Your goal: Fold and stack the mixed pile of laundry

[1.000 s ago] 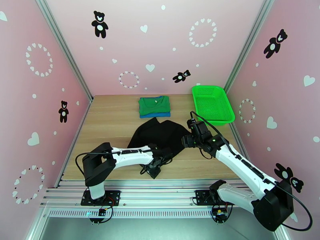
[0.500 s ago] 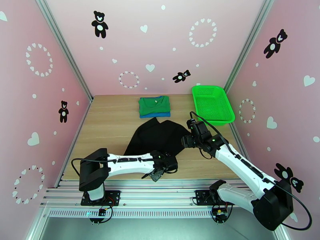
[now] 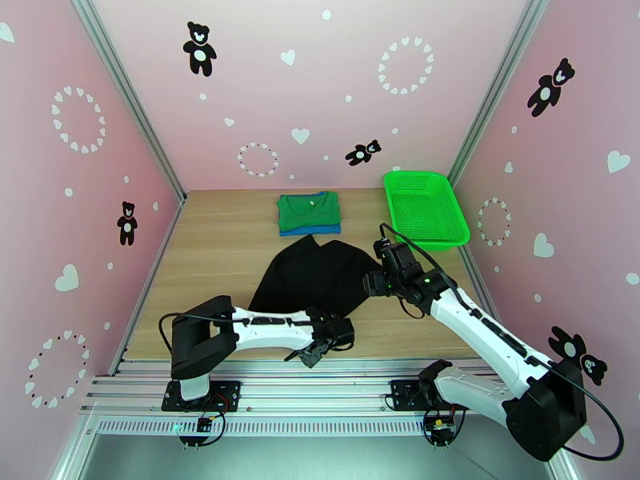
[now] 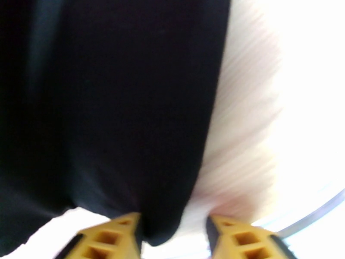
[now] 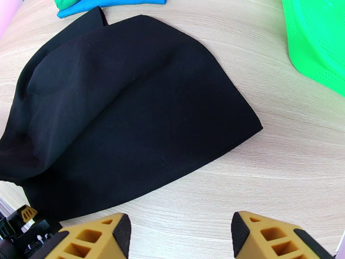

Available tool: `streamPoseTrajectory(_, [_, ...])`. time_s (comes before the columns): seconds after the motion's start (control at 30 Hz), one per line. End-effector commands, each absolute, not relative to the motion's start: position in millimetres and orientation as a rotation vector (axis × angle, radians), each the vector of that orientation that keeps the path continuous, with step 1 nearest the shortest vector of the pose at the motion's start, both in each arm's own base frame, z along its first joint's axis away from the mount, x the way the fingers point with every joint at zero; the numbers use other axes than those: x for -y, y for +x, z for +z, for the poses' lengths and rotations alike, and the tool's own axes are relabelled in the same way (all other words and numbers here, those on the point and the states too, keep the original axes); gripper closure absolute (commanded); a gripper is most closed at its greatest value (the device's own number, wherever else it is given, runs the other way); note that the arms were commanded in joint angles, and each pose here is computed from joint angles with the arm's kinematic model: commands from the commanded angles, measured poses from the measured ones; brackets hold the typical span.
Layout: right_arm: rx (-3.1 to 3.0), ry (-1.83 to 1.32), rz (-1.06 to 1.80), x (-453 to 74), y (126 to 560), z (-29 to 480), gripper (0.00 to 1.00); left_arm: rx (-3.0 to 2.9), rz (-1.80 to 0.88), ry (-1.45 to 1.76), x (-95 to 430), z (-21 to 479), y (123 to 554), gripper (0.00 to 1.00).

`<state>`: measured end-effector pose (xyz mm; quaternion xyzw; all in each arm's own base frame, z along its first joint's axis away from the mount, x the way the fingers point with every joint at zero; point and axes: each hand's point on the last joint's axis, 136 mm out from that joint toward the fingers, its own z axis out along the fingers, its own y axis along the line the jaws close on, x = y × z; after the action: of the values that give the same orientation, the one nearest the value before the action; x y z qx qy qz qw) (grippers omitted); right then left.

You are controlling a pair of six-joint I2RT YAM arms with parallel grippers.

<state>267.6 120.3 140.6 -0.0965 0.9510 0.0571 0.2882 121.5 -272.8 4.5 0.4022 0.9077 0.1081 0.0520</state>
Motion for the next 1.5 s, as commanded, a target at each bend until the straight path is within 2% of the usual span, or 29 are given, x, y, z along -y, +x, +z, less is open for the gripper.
streamPoseTrajectory(0.0, [-2.566,-0.272,0.129,-116.0,262.3,135.0,0.34,-2.814,0.377,1.171,257.8,-54.8,132.4,0.73])
streamPoseTrajectory(0.1, [-2.562,-0.322,0.114,-116.0,261.3,135.9,0.34,-2.827,0.407,1.105,249.8,-59.5,144.5,1.00])
streamPoseTrajectory(0.27, [-2.528,-0.506,0.118,-122.7,259.3,136.7,0.33,-2.802,0.372,0.925,252.5,-26.6,167.6,1.00])
streamPoseTrajectory(0.57, [-2.262,-1.087,0.192,-163.1,254.4,144.2,0.30,-2.721,0.088,0.662,251.6,101.2,186.5,1.00])
streamPoseTrajectory(0.83, [-1.826,-1.652,0.184,-207.5,231.4,116.4,0.26,-2.682,-0.174,0.460,235.9,147.4,201.5,1.00])
streamPoseTrajectory(1.1, [-1.716,-1.735,0.040,-224.2,267.6,72.5,0.27,-2.634,-0.200,0.452,230.0,166.4,206.4,1.00])
streamPoseTrajectory(1.23, [-1.767,-1.700,-0.047,-216.3,285.7,54.5,0.32,-2.612,-0.190,0.438,223.2,175.9,206.9,1.00])
streamPoseTrajectory(1.47, [-1.796,-1.541,-0.143,-198.3,304.8,59.7,0.41,-2.587,-0.186,0.410,210.5,192.8,204.0,1.00])
